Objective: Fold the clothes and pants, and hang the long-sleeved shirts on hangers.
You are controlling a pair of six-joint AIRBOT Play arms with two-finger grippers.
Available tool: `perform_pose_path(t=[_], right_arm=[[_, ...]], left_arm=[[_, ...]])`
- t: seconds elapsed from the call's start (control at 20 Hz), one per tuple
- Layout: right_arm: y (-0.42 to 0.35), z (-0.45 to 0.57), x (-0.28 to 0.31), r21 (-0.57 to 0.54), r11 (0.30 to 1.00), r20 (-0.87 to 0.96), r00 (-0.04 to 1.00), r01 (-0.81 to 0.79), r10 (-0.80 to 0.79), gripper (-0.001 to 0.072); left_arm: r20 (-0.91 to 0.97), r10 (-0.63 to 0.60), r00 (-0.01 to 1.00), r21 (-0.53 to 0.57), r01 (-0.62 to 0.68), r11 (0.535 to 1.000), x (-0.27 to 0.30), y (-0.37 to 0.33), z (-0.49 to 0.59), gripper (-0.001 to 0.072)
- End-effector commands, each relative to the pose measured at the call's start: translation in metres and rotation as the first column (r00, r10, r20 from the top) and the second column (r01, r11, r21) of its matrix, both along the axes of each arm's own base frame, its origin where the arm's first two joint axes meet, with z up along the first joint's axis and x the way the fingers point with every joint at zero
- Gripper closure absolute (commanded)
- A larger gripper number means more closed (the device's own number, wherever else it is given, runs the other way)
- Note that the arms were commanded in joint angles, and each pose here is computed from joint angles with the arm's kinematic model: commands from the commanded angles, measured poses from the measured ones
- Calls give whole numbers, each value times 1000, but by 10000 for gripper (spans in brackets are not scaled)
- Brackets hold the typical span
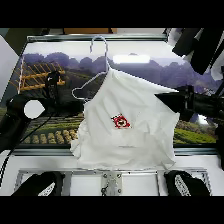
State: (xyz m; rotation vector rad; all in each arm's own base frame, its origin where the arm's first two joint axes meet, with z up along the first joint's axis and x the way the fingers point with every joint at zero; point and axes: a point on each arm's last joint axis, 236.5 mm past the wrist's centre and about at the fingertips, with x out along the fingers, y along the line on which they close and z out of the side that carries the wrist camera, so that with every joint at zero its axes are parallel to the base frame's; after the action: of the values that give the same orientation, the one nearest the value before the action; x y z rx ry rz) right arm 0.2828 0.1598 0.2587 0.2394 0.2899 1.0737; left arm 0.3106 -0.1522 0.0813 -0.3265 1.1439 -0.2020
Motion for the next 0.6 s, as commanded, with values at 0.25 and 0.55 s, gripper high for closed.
perform_pose_path(t=[0.25, 0.55], right_arm=[[0, 34, -1, 113, 993, 33, 998, 45, -49, 696], [0, 26, -1, 92, 994, -13, 999, 52, -51, 696]], left_arm=[[42, -24, 999, -61, 26, 998, 16, -14, 4, 692], [117, -44, 992, -72, 53, 996, 25, -19, 37, 692]])
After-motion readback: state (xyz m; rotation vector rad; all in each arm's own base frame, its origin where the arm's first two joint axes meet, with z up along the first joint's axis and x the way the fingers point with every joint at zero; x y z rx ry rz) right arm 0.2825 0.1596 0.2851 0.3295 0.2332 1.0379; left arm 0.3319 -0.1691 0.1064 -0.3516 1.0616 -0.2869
